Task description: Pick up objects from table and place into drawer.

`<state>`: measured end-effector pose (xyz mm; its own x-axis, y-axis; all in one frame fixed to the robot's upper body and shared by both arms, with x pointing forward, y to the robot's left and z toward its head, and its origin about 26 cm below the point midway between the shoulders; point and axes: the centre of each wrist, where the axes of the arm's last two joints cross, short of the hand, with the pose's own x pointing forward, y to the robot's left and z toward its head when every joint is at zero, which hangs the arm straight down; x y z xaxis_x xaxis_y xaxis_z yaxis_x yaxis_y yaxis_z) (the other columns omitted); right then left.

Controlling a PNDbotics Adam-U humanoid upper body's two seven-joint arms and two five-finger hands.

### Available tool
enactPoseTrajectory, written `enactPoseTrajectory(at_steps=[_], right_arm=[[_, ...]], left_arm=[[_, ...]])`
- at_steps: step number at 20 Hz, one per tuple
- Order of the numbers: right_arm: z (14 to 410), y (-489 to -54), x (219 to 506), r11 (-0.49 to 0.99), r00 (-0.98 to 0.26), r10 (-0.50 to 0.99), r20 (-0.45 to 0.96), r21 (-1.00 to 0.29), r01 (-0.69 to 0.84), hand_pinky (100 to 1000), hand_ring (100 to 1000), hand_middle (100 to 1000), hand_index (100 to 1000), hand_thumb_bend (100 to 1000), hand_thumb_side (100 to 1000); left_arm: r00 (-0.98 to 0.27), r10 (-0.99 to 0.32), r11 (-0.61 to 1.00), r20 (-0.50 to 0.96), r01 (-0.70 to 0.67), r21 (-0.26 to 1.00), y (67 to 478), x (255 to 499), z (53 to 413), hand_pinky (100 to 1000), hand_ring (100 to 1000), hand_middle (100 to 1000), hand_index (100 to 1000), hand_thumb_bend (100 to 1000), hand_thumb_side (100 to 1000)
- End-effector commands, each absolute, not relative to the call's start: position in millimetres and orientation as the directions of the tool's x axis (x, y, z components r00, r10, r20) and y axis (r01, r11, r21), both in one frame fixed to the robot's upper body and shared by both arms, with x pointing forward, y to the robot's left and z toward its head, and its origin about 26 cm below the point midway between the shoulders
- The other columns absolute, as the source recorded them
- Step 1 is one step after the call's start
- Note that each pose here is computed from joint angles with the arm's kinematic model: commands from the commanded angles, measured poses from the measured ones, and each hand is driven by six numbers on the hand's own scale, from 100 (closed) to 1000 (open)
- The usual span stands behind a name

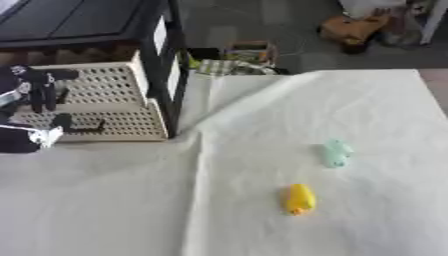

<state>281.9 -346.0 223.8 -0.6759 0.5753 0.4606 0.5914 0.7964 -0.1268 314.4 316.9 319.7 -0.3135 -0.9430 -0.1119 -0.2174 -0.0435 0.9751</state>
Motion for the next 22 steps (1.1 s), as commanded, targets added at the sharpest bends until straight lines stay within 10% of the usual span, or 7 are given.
enactPoseTrajectory(at_steps=[1,22], right_arm=[[232.1,-347.4,279.4,0.79,-0.683,0.588,0.433,-0.127,0.6,569,600,300,701,345,792],[232.0,-348.7,278.9,0.79,-0.679,0.583,0.447,-0.117,0.602,566,600,302,696,378,796]], left_arm=[[-0.307,-0.943,-0.051,-0.13,-0.253,0.966,318.0,312.2,329.2,286,583,647,1000,105,408],[-0.323,-0.941,-0.004,-0.106,-0.301,0.954,318.6,312.6,329.2,597,853,798,1000,105,408]])
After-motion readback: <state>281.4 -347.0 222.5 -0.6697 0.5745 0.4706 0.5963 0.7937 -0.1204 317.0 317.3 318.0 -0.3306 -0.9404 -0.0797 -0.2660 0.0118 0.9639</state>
